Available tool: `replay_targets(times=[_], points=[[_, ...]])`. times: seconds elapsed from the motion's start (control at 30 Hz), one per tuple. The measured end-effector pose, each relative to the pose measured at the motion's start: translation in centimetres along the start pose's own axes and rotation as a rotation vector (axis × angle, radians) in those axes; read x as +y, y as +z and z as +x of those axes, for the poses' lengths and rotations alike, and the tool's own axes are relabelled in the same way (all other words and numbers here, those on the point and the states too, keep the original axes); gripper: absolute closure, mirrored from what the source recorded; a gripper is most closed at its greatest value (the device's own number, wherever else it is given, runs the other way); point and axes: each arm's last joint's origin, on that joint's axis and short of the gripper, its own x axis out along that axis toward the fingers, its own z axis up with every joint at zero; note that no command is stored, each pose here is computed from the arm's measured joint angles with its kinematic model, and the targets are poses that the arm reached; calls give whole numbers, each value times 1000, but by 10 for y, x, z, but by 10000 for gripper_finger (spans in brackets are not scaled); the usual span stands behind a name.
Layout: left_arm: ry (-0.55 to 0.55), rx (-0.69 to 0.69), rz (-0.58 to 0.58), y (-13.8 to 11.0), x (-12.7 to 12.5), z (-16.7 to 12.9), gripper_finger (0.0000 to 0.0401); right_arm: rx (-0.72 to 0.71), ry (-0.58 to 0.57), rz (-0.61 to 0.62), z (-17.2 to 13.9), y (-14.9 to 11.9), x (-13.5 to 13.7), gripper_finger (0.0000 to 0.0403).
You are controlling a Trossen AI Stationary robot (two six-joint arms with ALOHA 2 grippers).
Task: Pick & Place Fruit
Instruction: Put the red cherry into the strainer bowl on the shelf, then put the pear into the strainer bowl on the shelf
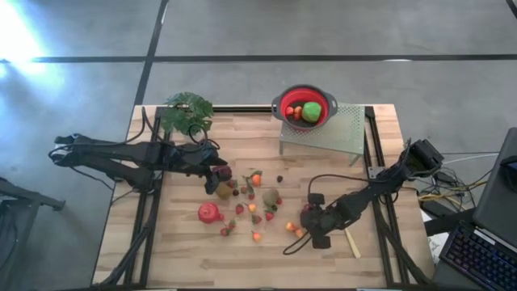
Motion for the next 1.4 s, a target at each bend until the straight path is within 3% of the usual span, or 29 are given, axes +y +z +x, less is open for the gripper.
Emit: replay_targets(times=[0.2,0.4,0.83,0.93,1.07,1.2,1.4], points=[[0,0,0,0,0,0,128,-24,66,-82,-16,16,7,298],[0,0,0,0,0,0,128,-11,40,-189,-48,37,2,312],[0,0,0,0,0,0,128,-125,-50,-276,-115,90,-62,358],[0,0,0,0,0,0,128,-182,-82,-253,-133,98,-83,372],[0,0,0,0,0,0,128,-229,-104,-114,-150,99,-104,384],[0,1,0,0,0,0,128,-196,-78,-90,-141,93,-106,379],[0,0,0,0,0,0,128,-154,8,-164,-100,88,-80,361]])
